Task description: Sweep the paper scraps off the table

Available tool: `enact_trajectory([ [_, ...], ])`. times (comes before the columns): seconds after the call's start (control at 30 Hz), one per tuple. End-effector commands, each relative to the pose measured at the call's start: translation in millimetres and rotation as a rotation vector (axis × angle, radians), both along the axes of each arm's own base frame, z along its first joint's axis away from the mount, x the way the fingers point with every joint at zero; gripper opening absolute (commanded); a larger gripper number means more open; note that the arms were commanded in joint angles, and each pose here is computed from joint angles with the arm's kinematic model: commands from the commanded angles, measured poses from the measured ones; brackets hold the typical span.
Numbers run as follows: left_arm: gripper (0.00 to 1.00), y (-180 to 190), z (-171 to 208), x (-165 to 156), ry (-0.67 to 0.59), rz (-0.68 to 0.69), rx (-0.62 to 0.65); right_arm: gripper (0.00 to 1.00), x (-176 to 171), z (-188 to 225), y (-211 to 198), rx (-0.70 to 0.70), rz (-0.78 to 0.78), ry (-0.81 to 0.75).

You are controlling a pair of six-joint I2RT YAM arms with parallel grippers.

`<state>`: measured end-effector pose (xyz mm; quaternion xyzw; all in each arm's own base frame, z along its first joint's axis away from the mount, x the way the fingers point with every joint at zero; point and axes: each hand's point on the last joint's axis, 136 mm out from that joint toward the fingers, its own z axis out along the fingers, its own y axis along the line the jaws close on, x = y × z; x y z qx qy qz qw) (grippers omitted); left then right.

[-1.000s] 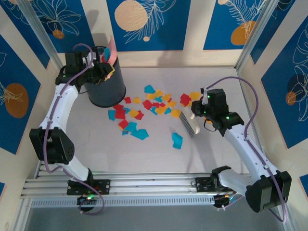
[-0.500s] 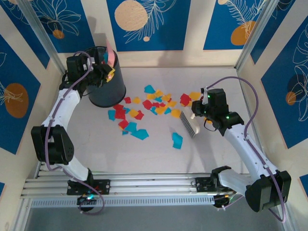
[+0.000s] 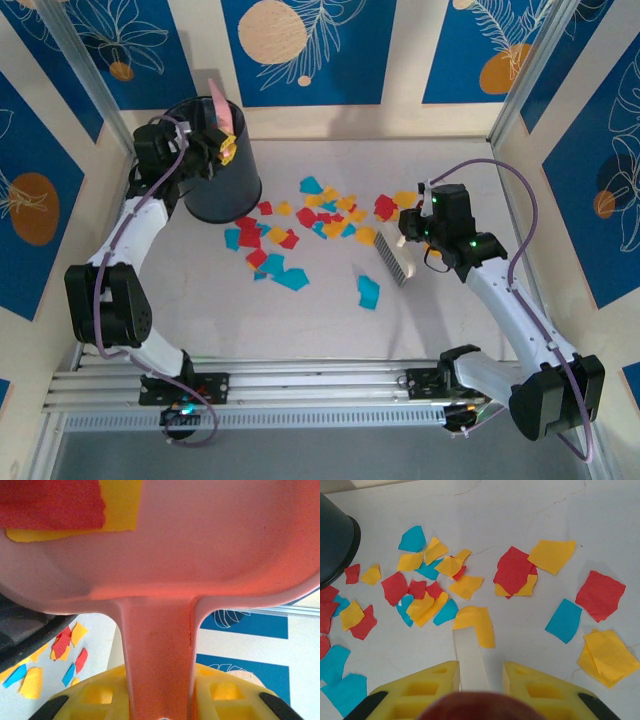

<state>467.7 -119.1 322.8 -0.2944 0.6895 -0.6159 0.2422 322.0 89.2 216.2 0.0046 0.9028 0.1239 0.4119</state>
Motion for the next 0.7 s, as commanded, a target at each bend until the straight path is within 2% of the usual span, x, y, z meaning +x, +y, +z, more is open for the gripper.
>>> enact_trajectory([
  [0.0,0.0,5,34,-6,-0.091,-0.002,-0.091,0.0,6,17,3,0.027,0.005,-0.043],
  [0.5,0.0,7,50,-20,-0.104,-0.003,-0.311,0.0,7,19,0,0.023,-0.012,-0.046],
  [0.67,0.0,6,50,-20,-0.109,-0.013,-0.307,0.0,7,21,-1,0.025,-0.016,-0.049],
])
